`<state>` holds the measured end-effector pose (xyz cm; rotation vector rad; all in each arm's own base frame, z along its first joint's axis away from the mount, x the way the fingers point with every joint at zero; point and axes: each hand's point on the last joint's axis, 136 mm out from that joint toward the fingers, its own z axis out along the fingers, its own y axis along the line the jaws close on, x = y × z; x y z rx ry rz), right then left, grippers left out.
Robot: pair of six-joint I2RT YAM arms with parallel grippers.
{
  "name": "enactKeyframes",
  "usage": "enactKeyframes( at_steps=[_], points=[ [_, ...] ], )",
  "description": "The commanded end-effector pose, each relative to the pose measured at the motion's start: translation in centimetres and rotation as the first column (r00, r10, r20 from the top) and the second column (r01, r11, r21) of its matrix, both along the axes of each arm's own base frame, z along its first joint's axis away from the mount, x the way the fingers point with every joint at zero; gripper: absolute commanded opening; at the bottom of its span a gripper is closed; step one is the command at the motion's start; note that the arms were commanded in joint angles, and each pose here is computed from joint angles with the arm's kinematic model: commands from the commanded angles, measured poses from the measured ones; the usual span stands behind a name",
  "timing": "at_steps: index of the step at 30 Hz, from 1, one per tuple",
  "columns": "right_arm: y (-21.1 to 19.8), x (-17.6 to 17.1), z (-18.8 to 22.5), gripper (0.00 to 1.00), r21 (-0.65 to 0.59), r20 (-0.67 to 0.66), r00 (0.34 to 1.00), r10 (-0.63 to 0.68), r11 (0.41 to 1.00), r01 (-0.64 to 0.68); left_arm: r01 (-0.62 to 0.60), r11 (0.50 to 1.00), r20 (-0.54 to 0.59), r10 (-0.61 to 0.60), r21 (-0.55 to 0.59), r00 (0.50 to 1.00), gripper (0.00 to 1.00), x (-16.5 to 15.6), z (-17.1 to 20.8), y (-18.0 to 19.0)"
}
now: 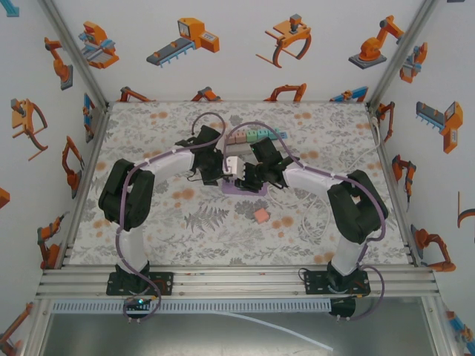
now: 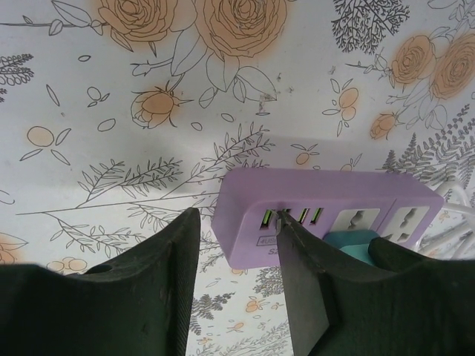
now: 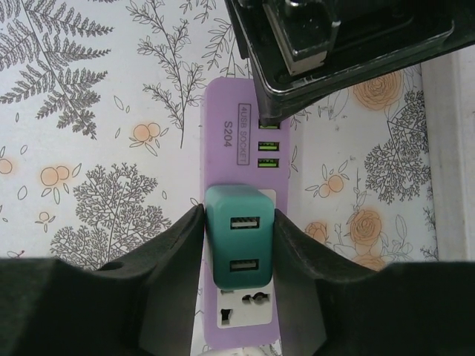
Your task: Pull the plug off the socket
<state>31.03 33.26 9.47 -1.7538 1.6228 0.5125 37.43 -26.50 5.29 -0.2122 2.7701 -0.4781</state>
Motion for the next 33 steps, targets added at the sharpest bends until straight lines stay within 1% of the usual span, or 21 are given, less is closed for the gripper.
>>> enactKeyframes(
  at_steps=[1, 4, 8, 13, 17, 22, 25, 28, 33],
  points=[
    [-0.1, -0.7, -0.7, 0.36, -0.021, -0.046, 0.998, 0.039, 0.999, -0.040, 0.017, 0.995, -0.066, -0.010, 0.102, 0.998, 0.45, -1.6, -2.4, 1.1],
    [0.0, -0.8, -0.6, 0.32, -0.026, -0.052, 0.998, 0.046, 0.999, -0.047, 0.020, 0.991, -0.068, -0.011, 0.136, 0.998, 0.45, -2.1, -2.8, 1.3],
    [0.1, -1.0, -0.1, 0.25, -0.025, -0.063, 0.996, 0.069, 0.997, -0.070, 0.017, 0.982, -0.079, -0.002, 0.189, 0.997, 0.41, -2.7, -3.7, 2.3],
    [-0.1, -0.8, 0.5, 0.22, -0.041, -0.040, 0.996, 0.078, 0.996, -0.080, 0.018, 0.973, -0.075, -0.001, 0.230, 0.997, 0.37, -3.2, -4.0, 3.2],
    [0.1, -0.7, 1.4, 0.18, -0.032, -0.027, 0.996, 0.084, 0.996, -0.085, 0.037, 0.971, -0.067, -0.022, 0.234, 0.998, 0.37, -3.2, -4.0, 2.8],
    [0.6, -0.9, 3.2, 0.15, 0.009, -0.015, 0.995, 0.101, 0.995, -0.101, 0.035, 0.968, -0.070, -0.018, 0.250, 0.997, 0.37, -3.4, -4.6, 2.6],
    [0.7, -0.9, 4.1, 0.11, 0.025, -0.001, 0.994, 0.105, 0.994, -0.105, 0.035, 0.961, -0.054, -0.021, 0.274, 0.998, 0.37, -3.4, -4.8, 2.7],
    [0.8, -0.8, 4.9, 0.03, 0.040, 0.004, 0.994, 0.109, 0.993, -0.109, 0.031, 0.953, -0.043, -0.019, 0.301, 0.999, 0.36, -3.5, -5.1, 3.0],
    [0.7, -0.6, 5.3, 0.00, 0.051, 0.013, 0.994, 0.109, 0.993, -0.110, 0.016, 0.948, -0.044, -0.002, 0.318, 0.999, 0.36, -3.7, -5.6, 3.5]
  ],
)
